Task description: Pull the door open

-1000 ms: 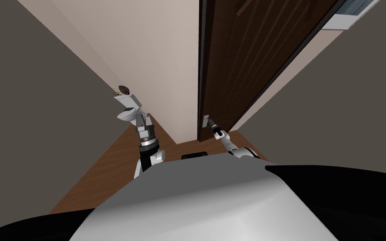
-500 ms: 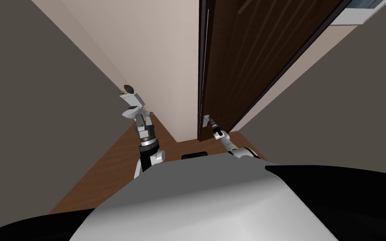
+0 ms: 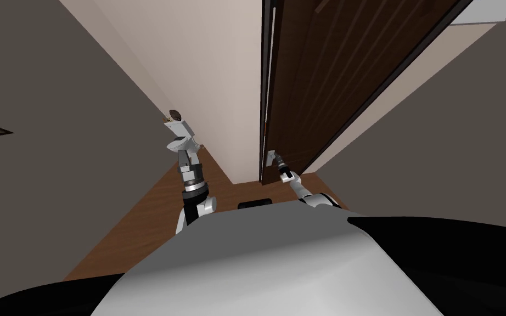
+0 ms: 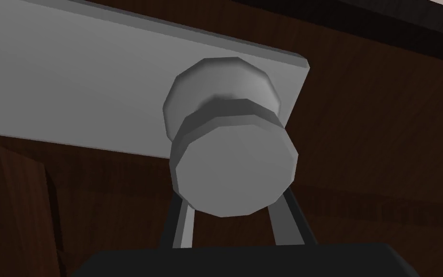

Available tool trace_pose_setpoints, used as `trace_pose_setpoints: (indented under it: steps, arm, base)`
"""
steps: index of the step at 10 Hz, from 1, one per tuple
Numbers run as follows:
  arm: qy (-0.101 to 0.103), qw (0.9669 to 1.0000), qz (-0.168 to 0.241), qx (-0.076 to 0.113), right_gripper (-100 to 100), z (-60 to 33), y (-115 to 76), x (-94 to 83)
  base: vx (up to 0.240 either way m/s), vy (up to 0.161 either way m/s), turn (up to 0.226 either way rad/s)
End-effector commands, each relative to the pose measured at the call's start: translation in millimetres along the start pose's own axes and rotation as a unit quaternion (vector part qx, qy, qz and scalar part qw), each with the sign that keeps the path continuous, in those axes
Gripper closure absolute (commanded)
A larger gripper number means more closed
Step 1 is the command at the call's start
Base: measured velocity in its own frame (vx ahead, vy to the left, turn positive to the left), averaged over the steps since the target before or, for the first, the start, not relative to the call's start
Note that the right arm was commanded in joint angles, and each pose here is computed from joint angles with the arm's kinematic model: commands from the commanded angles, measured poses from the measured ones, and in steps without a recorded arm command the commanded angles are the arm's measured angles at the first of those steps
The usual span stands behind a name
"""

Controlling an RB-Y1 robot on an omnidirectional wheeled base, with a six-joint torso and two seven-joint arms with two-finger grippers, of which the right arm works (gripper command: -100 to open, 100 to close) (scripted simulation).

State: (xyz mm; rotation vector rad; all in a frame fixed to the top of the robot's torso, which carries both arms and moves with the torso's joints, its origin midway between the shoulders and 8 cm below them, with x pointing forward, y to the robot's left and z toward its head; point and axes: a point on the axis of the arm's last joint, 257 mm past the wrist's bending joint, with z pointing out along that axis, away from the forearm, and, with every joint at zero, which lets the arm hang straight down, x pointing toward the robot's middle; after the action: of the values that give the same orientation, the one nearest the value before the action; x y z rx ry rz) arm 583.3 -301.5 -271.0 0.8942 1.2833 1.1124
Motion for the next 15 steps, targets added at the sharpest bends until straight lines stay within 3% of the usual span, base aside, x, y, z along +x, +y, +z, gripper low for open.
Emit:
trace_pose_setpoints:
  steps: [1,3,5,6,8,9,10,12,14,15]
  arm:
    - [-0.004,0.9989,0.045,-0.007,100,5.3,5.8,4.5]
    - [-0.011,0.9967,0.080,-0.006,100,5.7,5.2,1.4]
    - [-0.026,0.9898,0.140,-0.005,100,6.5,3.5,-4.6]
    - [-0.026,0.9888,0.147,-0.005,100,6.5,3.5,-4.8]
    - [-0.040,0.9777,0.206,-0.004,100,7.0,1.2,-10.6]
    - [-0.041,0.9760,0.214,-0.004,100,7.0,1.2,-10.7]
    - [-0.048,0.9689,0.243,-0.004,100,7.1,-0.1,-13.6]
    - [-0.048,0.9678,0.247,-0.005,100,7.1,-0.1,-13.6]
    - [-0.062,0.9503,0.305,-0.005,100,7.3,-3.0,-18.9]
    - [-0.062,0.9482,0.311,-0.006,100,7.3,-3.0,-18.9]
  base:
    - [-0.058,-0.036,0.106]
    - [-0.062,-0.054,0.099]
    - [-0.063,-0.047,0.116]
    - [-0.054,-0.039,0.072]
    - [-0.064,-0.045,0.118]
    - [-0.054,-0.046,0.069]
    - [-0.052,-0.046,0.109]
    - [-0.034,-0.016,0.030]
    - [-0.047,-0.032,0.111]
    - [-0.048,-0.048,0.084]
